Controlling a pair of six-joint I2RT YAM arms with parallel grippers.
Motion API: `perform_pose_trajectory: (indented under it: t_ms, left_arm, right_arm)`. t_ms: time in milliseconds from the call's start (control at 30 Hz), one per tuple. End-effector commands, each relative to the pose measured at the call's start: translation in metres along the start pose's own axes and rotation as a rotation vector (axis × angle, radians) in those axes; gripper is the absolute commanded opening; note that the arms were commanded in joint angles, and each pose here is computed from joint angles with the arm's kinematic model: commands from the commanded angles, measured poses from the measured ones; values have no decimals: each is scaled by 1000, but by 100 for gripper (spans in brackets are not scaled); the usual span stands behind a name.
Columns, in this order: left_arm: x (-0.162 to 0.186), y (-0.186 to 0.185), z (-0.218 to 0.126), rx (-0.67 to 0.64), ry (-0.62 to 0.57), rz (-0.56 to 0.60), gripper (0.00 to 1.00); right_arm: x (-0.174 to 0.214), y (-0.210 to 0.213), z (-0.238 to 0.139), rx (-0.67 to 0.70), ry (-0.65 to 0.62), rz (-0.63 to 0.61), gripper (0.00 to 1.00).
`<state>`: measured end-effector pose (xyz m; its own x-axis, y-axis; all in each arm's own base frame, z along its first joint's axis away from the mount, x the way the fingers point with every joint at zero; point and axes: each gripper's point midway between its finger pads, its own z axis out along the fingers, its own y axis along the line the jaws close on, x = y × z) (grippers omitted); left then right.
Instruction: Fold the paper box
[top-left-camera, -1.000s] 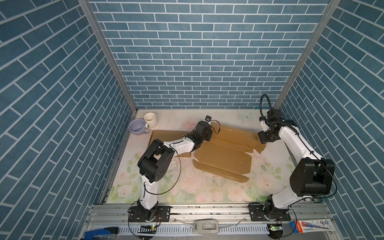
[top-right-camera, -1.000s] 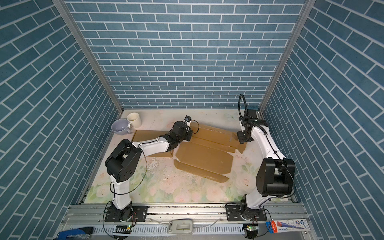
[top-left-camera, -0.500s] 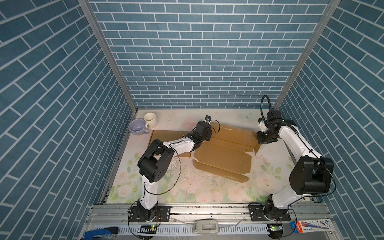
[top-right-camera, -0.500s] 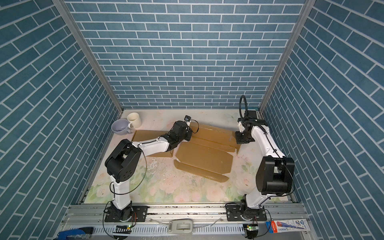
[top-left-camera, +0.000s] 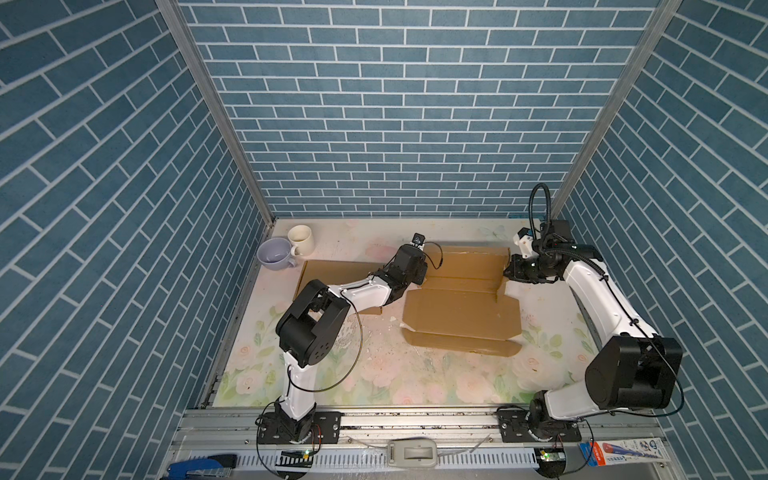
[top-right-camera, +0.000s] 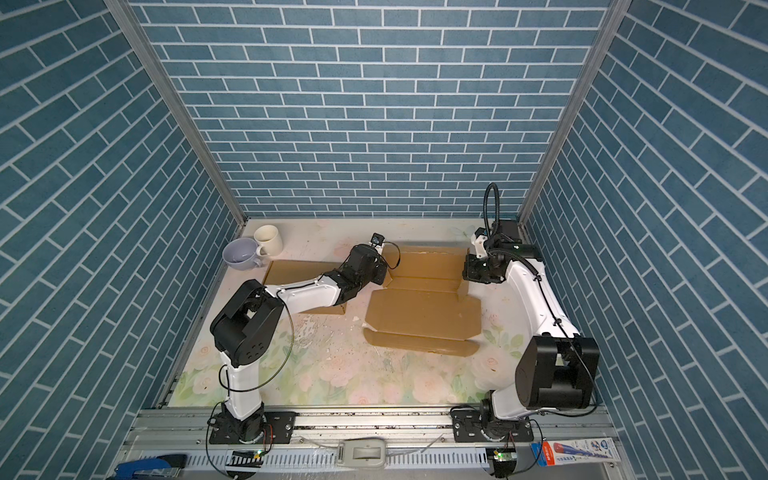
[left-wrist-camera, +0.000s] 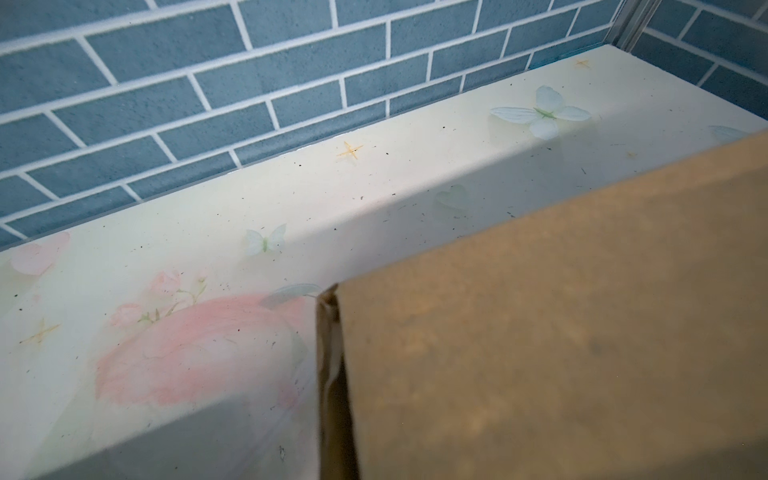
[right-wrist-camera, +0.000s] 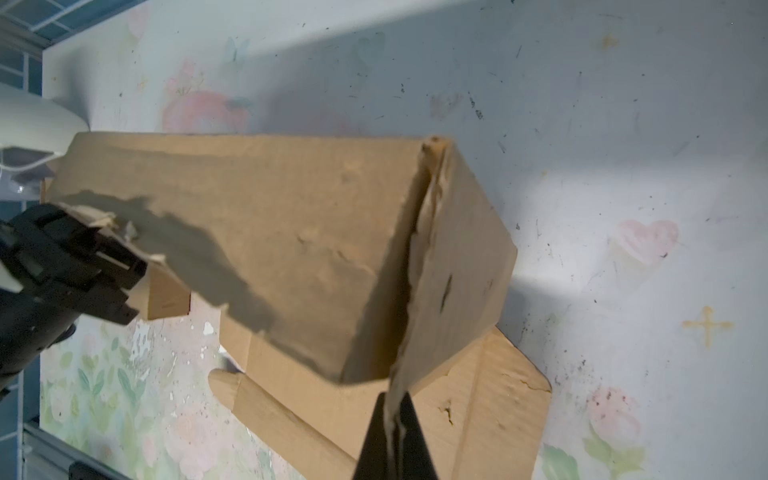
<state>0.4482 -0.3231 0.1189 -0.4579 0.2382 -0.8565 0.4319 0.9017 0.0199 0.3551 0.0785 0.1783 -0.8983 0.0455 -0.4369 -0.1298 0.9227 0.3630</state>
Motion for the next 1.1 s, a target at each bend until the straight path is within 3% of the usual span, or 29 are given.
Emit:
perform_pose_trajectory:
  t_ms: [0,133,300,467,633,733,900,967,1067]
  left_arm:
    - [30,-5,0,14,97,49,0]
    - [34,-1,0,0,115,75,0]
    - [39,5,0,-13,128,82,0]
    - [43,10,2,-22,139,82,0]
    - [47,12,4,-22,149,84,0]
    - [49,13,5,-23,153,83,0]
    - [52,12,6,-20,157,82,0]
    - [52,11,6,-16,158,81,0]
    - [52,10,8,-12,162,82,0]
  right_arm:
    - [-2,-1,27,-18,-45,48,11]
    - [-2,3,34,-81,-72,44,27]
    - [-6,16,17,-188,-96,42,51]
    - [-10,10,-18,-242,-178,74,58]
    - [-24,-14,-54,-230,-301,142,59]
    - [-32,-40,-66,-158,-368,202,59]
    - [-13,-118,-55,225,-314,276,54]
    - [-8,-139,-48,323,-291,256,53]
    - [-7,-155,-29,366,-264,213,52]
